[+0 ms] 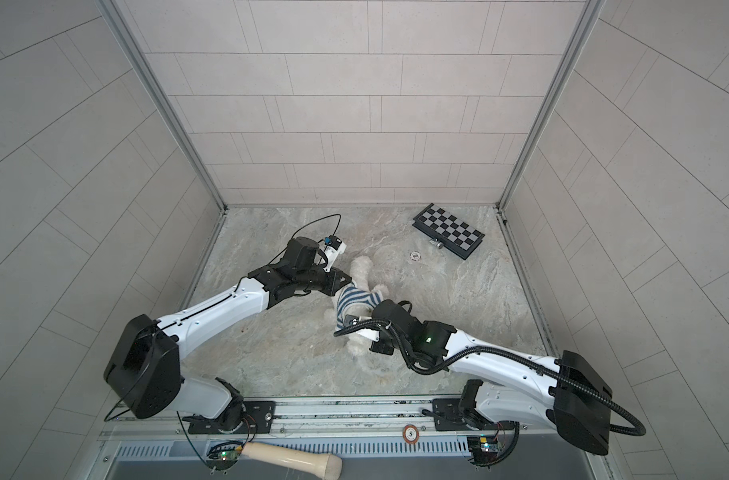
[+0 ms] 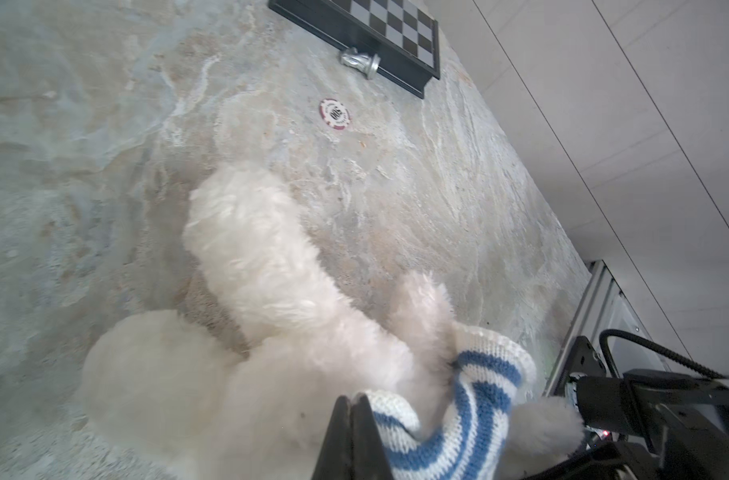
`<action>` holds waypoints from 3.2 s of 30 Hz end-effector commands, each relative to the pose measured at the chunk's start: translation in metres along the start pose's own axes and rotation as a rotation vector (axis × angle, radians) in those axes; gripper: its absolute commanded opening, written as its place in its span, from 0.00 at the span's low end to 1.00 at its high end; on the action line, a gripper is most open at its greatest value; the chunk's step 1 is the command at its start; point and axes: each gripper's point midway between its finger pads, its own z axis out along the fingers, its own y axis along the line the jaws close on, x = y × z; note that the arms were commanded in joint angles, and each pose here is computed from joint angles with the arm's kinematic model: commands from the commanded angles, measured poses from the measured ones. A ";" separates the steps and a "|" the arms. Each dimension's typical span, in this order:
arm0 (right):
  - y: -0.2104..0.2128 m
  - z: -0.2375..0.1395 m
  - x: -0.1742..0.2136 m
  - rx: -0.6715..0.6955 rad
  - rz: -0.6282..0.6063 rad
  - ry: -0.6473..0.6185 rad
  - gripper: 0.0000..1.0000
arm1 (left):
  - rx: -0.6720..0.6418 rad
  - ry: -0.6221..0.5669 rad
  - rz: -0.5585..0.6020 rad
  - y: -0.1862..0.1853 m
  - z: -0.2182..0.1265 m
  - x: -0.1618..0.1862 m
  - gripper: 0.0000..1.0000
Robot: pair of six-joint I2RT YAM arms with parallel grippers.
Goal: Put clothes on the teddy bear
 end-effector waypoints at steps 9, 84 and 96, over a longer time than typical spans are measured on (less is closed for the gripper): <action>-0.007 -0.041 -0.022 0.086 -0.043 -0.191 0.00 | -0.293 -0.095 -0.144 0.096 -0.013 -0.014 0.00; -0.109 -0.151 -0.110 0.090 0.565 -0.621 0.00 | 0.173 -0.495 -0.111 -0.057 -0.157 -0.030 0.34; -0.107 -0.148 -0.109 0.082 0.570 -0.621 0.00 | 0.276 -0.489 -0.092 -0.087 -0.152 -0.038 0.45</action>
